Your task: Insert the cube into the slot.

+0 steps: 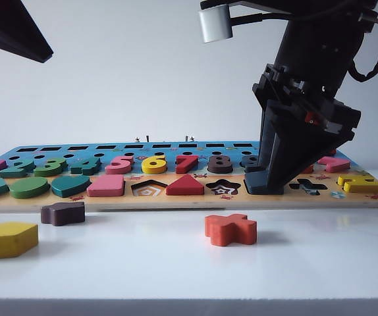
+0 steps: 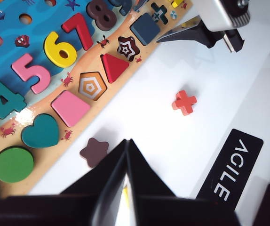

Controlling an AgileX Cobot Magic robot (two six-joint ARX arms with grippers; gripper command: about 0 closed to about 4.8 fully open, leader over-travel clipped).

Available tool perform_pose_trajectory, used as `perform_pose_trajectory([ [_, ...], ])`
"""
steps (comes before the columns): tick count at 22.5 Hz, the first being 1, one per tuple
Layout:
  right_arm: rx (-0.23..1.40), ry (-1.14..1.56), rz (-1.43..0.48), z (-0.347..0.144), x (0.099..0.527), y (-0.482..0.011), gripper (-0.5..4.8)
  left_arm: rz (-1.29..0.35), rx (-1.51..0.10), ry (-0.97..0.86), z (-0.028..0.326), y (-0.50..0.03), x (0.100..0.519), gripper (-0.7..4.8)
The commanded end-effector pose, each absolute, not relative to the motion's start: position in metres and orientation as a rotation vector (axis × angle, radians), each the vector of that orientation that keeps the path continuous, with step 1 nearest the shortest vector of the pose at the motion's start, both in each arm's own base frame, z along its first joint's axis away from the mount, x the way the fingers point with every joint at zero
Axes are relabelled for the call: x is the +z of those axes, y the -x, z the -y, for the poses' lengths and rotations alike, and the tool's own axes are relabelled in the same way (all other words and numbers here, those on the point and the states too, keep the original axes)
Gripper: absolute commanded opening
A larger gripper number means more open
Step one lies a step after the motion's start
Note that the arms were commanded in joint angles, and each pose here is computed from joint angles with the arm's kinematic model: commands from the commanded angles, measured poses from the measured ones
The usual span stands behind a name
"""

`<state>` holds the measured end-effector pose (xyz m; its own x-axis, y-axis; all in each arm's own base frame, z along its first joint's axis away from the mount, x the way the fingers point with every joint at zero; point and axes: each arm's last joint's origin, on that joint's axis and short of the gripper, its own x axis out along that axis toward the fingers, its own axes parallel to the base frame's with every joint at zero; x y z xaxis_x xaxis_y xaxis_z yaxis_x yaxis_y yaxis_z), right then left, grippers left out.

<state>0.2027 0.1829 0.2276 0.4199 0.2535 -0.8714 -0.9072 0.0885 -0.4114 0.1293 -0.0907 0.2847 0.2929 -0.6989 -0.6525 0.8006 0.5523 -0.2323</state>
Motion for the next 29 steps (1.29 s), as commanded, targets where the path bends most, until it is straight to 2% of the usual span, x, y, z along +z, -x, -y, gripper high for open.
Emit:
perform_pose_trajectory([
  [1, 0.965, 1.141, -0.692, -0.183, 0.233, -0.202, 2.85, -0.771, -1.024, -0.143, 0.091, -0.130, 0.287, 0.17],
  [7, 0.899, 1.040, -0.618, -0.176, 0.256, -0.194, 2.78, -0.771, -1.028, -0.142, 0.092, -0.130, 0.287, 0.17],
  [10, 0.877, 1.016, -0.607, -0.173, 0.262, -0.192, 2.35, -0.770, -1.028, -0.142, 0.092, -0.130, 0.287, 0.17],
  [11, 0.877, 1.014, -0.605, -0.172, 0.263, -0.191, 2.07, -0.771, -1.028, -0.142, 0.092, -0.130, 0.287, 0.17],
  [15, 0.861, 0.963, -0.618, -0.169, 0.267, -0.188, 0.18, -0.771, -1.028, -0.142, 0.092, -0.130, 0.287, 0.17],
  [16, 0.852, 0.941, -0.630, -0.169, 0.267, -0.187, -0.07, -0.771, -1.028, -0.142, 0.092, -0.130, 0.287, 0.17],
  [21, 0.790, 0.802, -0.746, -0.168, 0.261, -0.186, -0.08, -0.771, -1.028, -0.142, 0.091, -0.130, 0.287, 0.17],
  [29, 0.730, 0.736, -0.894, -0.169, 0.242, -0.192, -0.09, -0.771, -1.027, -0.142, 0.092, -0.130, 0.287, 0.17],
])
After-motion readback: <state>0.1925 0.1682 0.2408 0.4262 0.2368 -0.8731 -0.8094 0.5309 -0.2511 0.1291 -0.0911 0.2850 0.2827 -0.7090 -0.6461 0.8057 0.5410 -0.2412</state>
